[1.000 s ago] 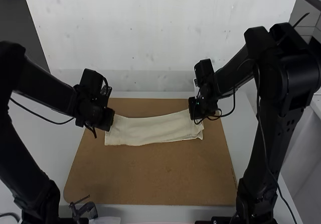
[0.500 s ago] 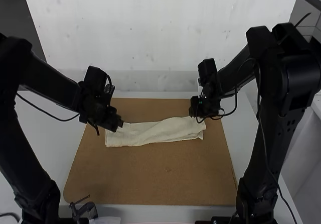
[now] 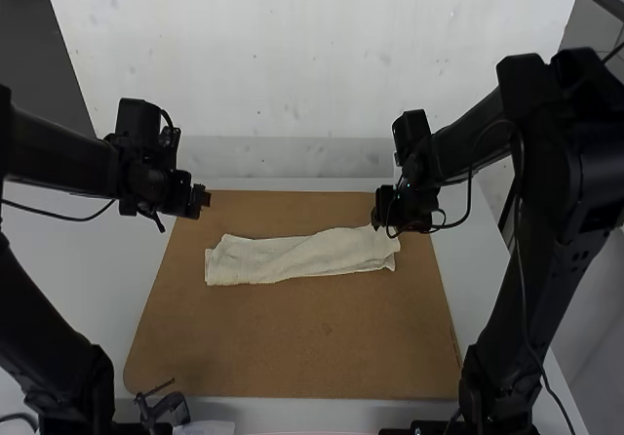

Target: Fold the towel.

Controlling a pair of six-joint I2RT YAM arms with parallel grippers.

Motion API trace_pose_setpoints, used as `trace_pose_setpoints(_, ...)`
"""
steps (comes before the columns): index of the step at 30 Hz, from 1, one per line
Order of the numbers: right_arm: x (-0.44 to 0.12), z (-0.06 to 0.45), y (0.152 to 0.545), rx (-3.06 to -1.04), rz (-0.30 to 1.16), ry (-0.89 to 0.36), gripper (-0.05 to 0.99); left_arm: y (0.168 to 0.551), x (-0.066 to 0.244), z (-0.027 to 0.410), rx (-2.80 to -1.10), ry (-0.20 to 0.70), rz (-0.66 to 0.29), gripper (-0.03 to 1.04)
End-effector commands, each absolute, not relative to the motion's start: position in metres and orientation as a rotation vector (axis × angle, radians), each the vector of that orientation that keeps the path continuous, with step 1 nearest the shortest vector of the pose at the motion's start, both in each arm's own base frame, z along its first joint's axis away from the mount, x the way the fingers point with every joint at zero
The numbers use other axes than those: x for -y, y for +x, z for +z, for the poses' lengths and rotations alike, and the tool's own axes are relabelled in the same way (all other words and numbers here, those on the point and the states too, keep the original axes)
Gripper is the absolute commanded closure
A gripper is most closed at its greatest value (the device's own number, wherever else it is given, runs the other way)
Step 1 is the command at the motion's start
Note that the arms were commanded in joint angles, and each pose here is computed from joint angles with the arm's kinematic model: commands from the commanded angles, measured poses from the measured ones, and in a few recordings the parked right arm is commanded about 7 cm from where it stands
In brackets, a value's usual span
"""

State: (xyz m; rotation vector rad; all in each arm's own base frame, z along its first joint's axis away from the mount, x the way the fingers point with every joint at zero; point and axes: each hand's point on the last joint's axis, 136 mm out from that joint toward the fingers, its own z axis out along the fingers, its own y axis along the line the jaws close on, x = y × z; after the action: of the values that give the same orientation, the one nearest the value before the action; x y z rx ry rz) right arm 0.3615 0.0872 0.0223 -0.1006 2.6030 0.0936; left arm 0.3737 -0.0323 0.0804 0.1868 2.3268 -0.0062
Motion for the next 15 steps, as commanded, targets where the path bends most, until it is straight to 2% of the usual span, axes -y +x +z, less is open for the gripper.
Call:
trace_pose_setpoints(1,-0.083,0.0,0.358,-2.668,0.11,-0.024,0.26,0.376,0.037,0.098,-2.274,0.197,-0.039,0.02)
trace_pose_setpoints(8,-0.087,-0.037,0.347,-2.769,0.092,-0.025,0.27,0.371,0.034,0.095,-2.277,0.192,-0.036,0.02)
trace_pose_setpoints(9,-0.088,-0.041,0.345,-2.787,0.087,-0.032,0.34,0.371,0.033,0.094,-2.279,0.188,-0.035,0.02)
trace_pose_setpoints(11,-0.091,-0.045,0.341,-2.801,0.083,-0.045,0.67,0.37,0.032,0.093,-2.281,0.186,-0.033,0.02)
trace_pose_setpoints(13,-0.092,-0.047,0.341,-2.807,0.082,-0.047,0.92,0.37,0.031,0.092,-2.281,0.182,-0.032,0.02)
trace_pose_setpoints(15,-0.092,-0.048,0.339,-2.817,0.08,-0.045,0.92,0.369,0.031,0.092,-2.282,0.185,-0.033,0.02)
